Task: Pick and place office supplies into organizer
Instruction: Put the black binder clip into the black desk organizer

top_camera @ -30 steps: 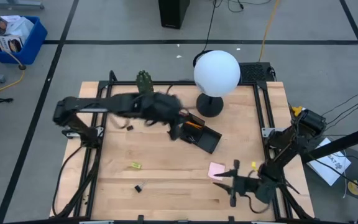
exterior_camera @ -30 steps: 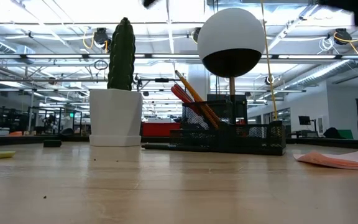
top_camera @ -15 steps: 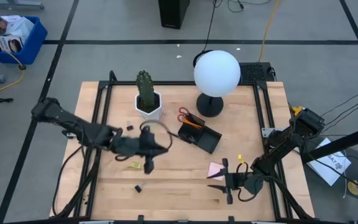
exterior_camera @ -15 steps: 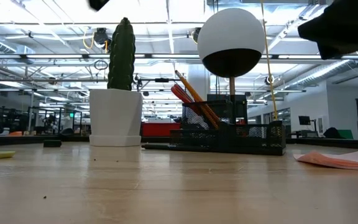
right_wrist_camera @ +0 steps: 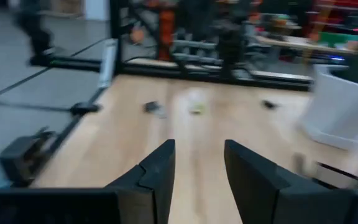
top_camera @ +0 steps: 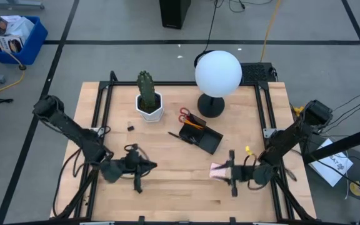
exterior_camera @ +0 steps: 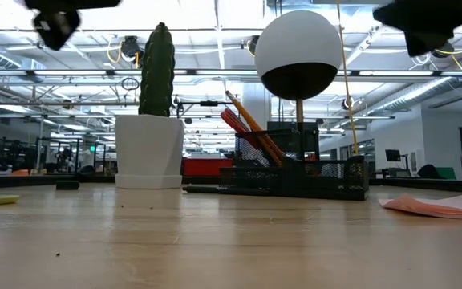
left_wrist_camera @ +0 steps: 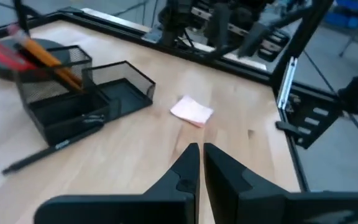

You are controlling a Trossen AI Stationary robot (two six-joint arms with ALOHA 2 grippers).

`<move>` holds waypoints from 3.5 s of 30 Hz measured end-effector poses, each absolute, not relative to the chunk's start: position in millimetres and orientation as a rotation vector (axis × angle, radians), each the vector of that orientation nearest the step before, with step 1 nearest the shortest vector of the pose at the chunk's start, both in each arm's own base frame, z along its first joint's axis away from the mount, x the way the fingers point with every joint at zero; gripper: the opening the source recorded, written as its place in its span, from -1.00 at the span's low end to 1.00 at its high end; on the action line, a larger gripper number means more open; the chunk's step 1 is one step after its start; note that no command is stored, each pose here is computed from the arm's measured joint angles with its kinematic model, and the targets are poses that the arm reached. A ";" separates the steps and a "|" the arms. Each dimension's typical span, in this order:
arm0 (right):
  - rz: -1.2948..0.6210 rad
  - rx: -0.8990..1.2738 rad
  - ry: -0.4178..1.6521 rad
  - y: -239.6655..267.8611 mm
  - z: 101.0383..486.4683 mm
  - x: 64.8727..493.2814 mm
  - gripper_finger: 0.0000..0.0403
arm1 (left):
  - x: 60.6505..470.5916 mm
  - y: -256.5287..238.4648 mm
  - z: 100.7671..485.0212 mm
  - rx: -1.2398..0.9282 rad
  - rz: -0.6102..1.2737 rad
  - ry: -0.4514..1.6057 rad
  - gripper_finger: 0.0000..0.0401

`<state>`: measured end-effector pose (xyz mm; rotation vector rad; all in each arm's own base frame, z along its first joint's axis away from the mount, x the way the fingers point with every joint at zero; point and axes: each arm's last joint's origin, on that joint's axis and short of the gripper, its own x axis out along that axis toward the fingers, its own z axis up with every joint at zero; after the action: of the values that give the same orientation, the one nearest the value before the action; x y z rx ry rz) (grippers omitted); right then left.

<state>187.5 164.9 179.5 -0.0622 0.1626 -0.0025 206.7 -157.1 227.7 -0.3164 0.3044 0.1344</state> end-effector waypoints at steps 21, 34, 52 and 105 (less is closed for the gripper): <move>-0.178 0.160 -0.060 84.8 165.9 114.8 -0.36 | 191.4 -193.1 172.2 -0.402 0.293 0.298 -0.88; -0.143 -0.024 -0.162 65.2 186.5 113.8 -0.37 | 192.3 -192.4 172.0 -0.403 0.297 0.299 -0.88; -0.270 0.058 -0.185 47.2 195.3 94.3 -0.53 | 193.0 -195.0 172.3 -0.467 0.247 0.332 -0.88; -0.261 0.102 -0.190 47.5 195.1 94.5 -0.50 | 197.4 -286.1 171.7 -0.552 0.750 1.008 -0.39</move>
<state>94.5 47.5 195.1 0.1018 -0.1900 -0.2607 197.4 -286.1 171.7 -0.5523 1.0085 0.7500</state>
